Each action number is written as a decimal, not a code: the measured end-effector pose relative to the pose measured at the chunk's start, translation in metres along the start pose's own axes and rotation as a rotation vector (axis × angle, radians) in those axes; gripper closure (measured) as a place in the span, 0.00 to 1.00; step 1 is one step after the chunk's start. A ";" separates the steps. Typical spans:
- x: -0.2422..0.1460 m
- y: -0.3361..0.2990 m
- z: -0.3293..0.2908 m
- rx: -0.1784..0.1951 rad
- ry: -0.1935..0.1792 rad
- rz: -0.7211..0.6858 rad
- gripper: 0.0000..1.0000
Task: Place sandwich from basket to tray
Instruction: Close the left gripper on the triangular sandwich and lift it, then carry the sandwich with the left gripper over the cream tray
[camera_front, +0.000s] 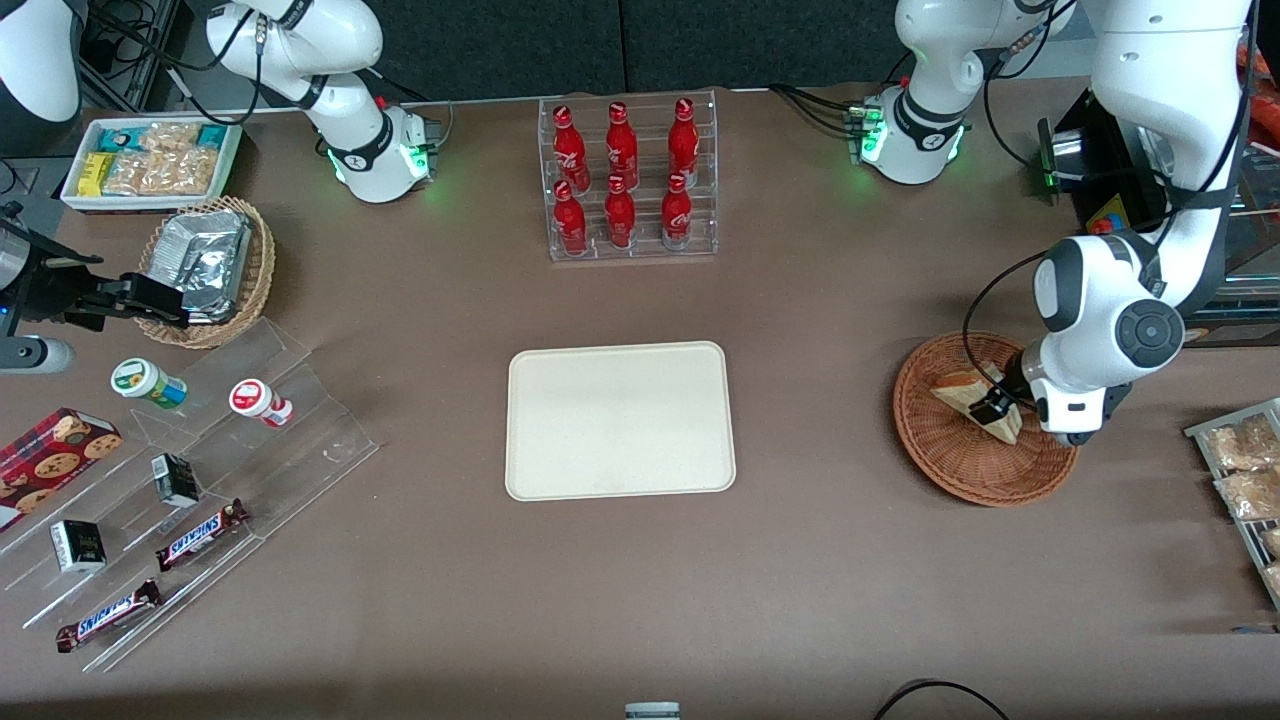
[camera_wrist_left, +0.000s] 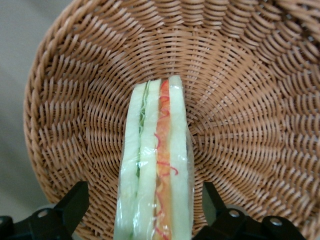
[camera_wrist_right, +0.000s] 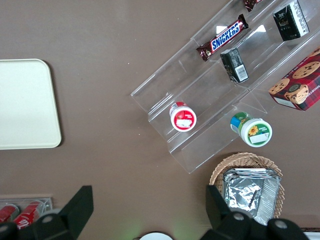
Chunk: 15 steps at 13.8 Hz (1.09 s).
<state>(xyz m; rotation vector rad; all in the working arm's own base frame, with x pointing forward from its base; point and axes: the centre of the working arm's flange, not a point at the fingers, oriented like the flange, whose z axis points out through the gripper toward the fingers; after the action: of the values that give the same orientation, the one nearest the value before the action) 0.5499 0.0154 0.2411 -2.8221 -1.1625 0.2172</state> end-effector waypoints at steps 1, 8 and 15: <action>0.000 0.001 0.005 0.001 -0.001 0.000 0.00; 0.000 0.002 0.019 -0.001 -0.002 -0.002 0.28; 0.005 0.025 -0.103 0.030 -0.022 0.008 0.75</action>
<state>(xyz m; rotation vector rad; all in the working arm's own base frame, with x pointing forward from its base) 0.5874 -0.0016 0.3391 -2.8058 -1.1425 0.2653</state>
